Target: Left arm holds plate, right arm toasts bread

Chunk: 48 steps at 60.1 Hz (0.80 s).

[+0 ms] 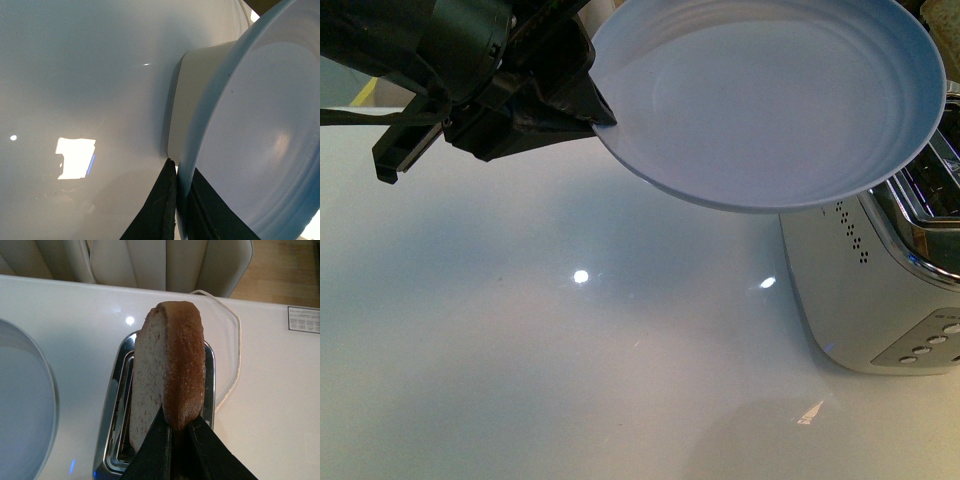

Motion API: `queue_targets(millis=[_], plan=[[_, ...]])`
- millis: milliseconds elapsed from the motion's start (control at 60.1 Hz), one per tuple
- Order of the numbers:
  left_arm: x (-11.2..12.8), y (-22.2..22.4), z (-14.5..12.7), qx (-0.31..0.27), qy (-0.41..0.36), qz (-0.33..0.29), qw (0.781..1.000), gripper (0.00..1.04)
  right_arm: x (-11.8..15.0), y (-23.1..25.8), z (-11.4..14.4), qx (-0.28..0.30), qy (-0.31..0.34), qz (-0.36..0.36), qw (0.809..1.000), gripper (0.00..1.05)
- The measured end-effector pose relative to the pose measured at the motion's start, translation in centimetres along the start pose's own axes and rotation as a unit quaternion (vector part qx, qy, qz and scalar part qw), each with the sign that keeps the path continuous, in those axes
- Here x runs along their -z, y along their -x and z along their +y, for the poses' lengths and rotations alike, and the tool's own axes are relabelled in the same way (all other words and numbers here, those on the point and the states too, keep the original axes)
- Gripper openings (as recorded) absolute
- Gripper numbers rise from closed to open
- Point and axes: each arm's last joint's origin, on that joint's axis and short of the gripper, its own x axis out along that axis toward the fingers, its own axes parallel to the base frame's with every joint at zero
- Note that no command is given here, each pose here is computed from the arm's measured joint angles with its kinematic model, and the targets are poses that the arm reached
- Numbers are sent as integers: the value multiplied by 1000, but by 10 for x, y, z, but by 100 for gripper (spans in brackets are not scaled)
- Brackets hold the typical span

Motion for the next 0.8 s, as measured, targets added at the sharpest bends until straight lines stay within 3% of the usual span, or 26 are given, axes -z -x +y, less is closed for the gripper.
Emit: queue_targets(millis=[798], plan=[[2,-1,-2,4,-1,2,1000,3,18,-31,20,10,19,61,998,3]])
